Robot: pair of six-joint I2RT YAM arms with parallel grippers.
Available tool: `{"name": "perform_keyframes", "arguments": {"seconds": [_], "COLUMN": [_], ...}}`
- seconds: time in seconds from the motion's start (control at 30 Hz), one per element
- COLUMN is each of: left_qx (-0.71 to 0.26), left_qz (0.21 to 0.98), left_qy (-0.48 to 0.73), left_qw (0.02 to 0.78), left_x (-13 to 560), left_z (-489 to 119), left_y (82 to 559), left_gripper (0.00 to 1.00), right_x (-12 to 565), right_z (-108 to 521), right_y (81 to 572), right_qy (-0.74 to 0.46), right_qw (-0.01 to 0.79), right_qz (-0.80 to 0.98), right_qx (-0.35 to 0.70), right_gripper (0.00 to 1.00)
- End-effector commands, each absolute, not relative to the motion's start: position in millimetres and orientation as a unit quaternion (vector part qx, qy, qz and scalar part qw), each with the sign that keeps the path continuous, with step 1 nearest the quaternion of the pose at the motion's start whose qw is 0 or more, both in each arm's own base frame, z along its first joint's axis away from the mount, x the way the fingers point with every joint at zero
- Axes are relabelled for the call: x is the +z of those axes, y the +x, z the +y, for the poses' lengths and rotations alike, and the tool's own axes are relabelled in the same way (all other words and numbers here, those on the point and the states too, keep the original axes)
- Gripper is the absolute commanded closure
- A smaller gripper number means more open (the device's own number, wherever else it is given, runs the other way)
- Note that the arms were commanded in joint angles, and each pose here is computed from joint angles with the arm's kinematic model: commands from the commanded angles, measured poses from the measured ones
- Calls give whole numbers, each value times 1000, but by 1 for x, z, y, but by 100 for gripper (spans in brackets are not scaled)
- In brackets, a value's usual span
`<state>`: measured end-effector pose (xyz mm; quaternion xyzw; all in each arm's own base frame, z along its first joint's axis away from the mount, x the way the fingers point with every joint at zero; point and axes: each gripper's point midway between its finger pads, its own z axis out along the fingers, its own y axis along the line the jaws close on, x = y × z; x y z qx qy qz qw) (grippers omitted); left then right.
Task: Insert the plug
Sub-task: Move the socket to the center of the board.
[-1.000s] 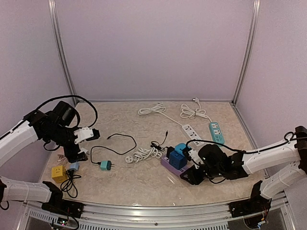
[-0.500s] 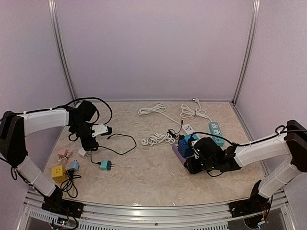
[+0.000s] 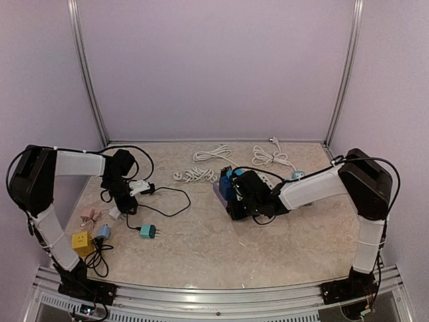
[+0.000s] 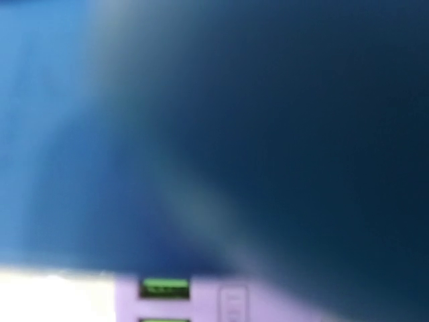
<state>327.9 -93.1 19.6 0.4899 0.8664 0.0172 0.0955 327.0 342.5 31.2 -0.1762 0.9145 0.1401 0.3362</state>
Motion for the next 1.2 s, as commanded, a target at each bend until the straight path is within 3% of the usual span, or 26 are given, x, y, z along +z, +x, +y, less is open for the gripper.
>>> {"name": "perform_keyframes", "arguments": {"seconds": [0.0, 0.1, 0.17, 0.4, 0.53, 0.67, 0.7, 0.77, 0.97, 1.03, 1.17], "left_qx": [50, 66, 66, 104, 92, 75, 70, 59, 30, 19, 1], "left_qz": [884, 892, 903, 909, 910, 910, 908, 904, 886, 882, 876], "left_qy": [456, 440, 418, 392, 384, 378, 379, 384, 407, 409, 408], "left_qw": [85, 79, 79, 99, 129, 156, 164, 179, 219, 234, 259], "left_x": [13, 8, 9, 22, 36, 52, 57, 67, 106, 118, 139], "left_z": [-67, -50, -39, -15, -20, -28, -31, -36, -51, -56, -61], "left_y": [319, 305, 297, 273, 269, 272, 273, 274, 271, 269, 261], "left_gripper": [67, 80, 84, 85, 84, 81, 80, 78, 69, 68, 63], "right_x": [0, 6, 5, -4, -2, 7, 12, 30, 96, 121, 148], "right_z": [360, 388, 407, 471, 499, 508, 508, 507, 476, 458, 395], "right_y": [330, 349, 360, 401, 422, 434, 435, 432, 411, 400, 385], "right_qy": [-216, -224, -229, -236, -225, -226, -229, -239, -280, -288, -273], "right_qw": [276, 279, 278, 280, 296, 316, 319, 326, 352, 365, 374], "right_qz": [927, 922, 919, 914, 908, 900, 899, 894, 874, 868, 875], "right_qx": [134, 147, 158, 174, 192, 195, 195, 196, 183, 176, 141], "right_gripper": [100, 100, 100, 99, 91, 72, 65, 40, 6, 1, 0]}}
